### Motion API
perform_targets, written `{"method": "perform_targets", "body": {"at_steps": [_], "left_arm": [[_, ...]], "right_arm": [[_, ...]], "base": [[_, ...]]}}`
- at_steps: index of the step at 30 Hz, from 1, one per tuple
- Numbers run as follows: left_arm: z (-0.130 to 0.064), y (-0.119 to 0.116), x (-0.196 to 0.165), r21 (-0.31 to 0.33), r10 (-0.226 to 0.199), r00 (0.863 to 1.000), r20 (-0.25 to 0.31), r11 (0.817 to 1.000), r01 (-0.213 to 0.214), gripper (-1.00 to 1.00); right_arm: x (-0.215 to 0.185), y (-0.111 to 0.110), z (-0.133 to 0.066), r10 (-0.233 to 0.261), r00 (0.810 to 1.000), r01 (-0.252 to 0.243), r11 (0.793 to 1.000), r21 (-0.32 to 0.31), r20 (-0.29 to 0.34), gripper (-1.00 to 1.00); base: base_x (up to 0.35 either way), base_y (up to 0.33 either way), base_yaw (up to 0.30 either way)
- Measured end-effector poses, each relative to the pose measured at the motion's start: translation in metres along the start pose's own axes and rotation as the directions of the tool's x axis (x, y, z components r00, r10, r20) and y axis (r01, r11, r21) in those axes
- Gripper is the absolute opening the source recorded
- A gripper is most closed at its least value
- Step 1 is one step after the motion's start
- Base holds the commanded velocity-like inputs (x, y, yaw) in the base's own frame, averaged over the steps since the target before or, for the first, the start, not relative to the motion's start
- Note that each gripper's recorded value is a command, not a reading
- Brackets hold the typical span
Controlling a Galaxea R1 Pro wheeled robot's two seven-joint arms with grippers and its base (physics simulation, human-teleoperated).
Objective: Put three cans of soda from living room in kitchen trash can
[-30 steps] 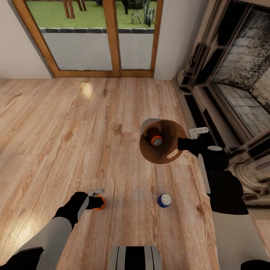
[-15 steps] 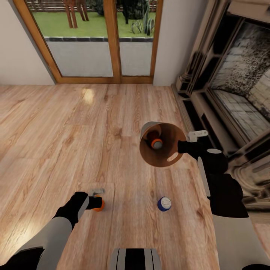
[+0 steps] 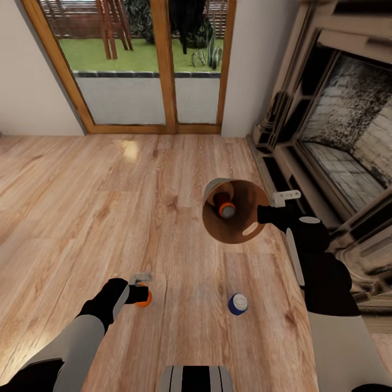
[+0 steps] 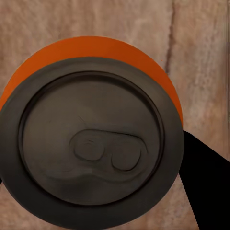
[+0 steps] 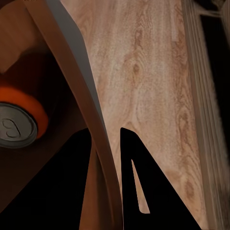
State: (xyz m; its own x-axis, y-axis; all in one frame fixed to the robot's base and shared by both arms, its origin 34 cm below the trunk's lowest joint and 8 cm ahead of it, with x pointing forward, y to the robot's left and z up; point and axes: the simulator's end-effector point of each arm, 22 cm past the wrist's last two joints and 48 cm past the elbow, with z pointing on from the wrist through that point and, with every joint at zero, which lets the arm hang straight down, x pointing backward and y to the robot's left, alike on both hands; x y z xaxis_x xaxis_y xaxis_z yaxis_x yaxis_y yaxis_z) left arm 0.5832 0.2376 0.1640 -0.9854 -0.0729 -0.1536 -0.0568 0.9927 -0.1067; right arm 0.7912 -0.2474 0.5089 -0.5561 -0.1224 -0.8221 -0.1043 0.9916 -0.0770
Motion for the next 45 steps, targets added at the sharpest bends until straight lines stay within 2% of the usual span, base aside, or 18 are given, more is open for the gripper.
{"method": "perform_targets", "body": {"at_steps": [2,8,11,16,19,21,24,25,27,29,37,40,42,45], "left_arm": [[-0.005,0.000,-0.005,0.000,0.001,1.000,0.011,1.000,-0.001,-1.00],[-0.040,0.004,-0.058,-0.008,0.006,0.992,0.125,1.000,-0.005,-1.00],[-0.067,0.003,-0.091,-0.008,0.007,0.980,0.198,1.000,-0.005,-1.00],[-0.112,0.001,-0.131,-0.012,0.008,0.959,0.282,1.000,-0.005,-1.00],[-0.151,0.002,-0.151,-0.017,0.005,0.946,0.323,1.000,0.000,-1.00],[-0.169,0.003,-0.152,-0.020,0.003,0.942,0.335,1.000,0.004,-1.00],[-0.195,0.004,-0.151,-0.022,-0.002,0.936,0.351,1.000,0.010,-1.00],[-0.211,0.003,-0.149,-0.012,-0.003,0.929,0.369,1.000,0.008,-1.00],[-0.222,0.000,-0.146,0.004,-0.002,0.923,0.386,1.000,0.001,-1.00],[-0.237,-0.007,-0.141,0.034,0.003,0.907,0.422,0.999,-0.020,-1.00],[-0.264,-0.018,-0.137,0.062,0.014,0.883,0.469,0.997,-0.048,-1.00],[-0.278,-0.028,-0.141,0.079,0.028,0.869,0.495,0.994,-0.077,-1.00],[-0.291,-0.039,-0.144,0.108,0.038,0.854,0.519,0.988,-0.109,-1.00],[-0.302,-0.043,-0.147,0.115,0.044,0.843,0.536,0.986,-0.125,-1.00]], "right_arm": [[-0.001,0.000,-0.003,0.000,1.000,0.000,1.000,0.000,0.000,-1.00],[-0.012,0.000,-0.013,0.000,1.000,0.000,1.000,0.003,0.014,-1.00],[-0.017,0.003,-0.018,-0.016,1.000,0.016,1.000,0.005,0.017,-1.00],[-0.026,0.009,-0.027,-0.028,0.999,0.028,1.000,-0.005,0.022,-1.00],[-0.013,0.008,-0.032,-0.023,0.998,0.023,1.000,0.001,-0.056,-1.00],[-0.009,0.008,-0.036,-0.022,0.996,0.022,1.000,0.005,-0.088,-1.00],[-0.012,0.011,-0.042,-0.026,0.995,0.027,1.000,0.002,-0.097,-1.00],[-0.016,0.011,-0.044,-0.034,0.995,0.035,0.999,0.007,-0.091,-1.00],[-0.020,0.007,-0.048,-0.047,0.995,0.049,0.998,0.027,-0.084,-1.00],[-0.026,0.003,-0.052,-0.061,0.995,0.065,0.997,0.050,-0.077,-1.00],[-0.047,0.003,-0.069,-0.070,0.997,0.072,0.996,0.060,-0.035,-1.00],[-0.054,0.002,-0.075,-0.071,0.997,0.072,0.996,0.061,-0.023,-1.00],[-0.058,0.004,-0.078,-0.070,0.997,0.071,0.996,0.058,-0.014,-1.00],[-0.064,0.006,-0.084,-0.074,0.997,0.074,0.996,0.057,-0.002,-1.00]], "base": [[0.000,0.000,0.000],[0.000,0.000,0.000],[0.000,0.000,0.000],[0.000,0.000,0.000],[0.000,0.000,0.000],[0.000,0.000,0.000],[0.000,0.000,0.000],[0.000,0.000,0.000],[0.000,0.000,0.000],[0.000,0.000,0.000],[0.000,0.000,0.000],[0.000,0.000,0.000],[0.000,0.000,0.000],[0.000,0.000,0.000]]}}
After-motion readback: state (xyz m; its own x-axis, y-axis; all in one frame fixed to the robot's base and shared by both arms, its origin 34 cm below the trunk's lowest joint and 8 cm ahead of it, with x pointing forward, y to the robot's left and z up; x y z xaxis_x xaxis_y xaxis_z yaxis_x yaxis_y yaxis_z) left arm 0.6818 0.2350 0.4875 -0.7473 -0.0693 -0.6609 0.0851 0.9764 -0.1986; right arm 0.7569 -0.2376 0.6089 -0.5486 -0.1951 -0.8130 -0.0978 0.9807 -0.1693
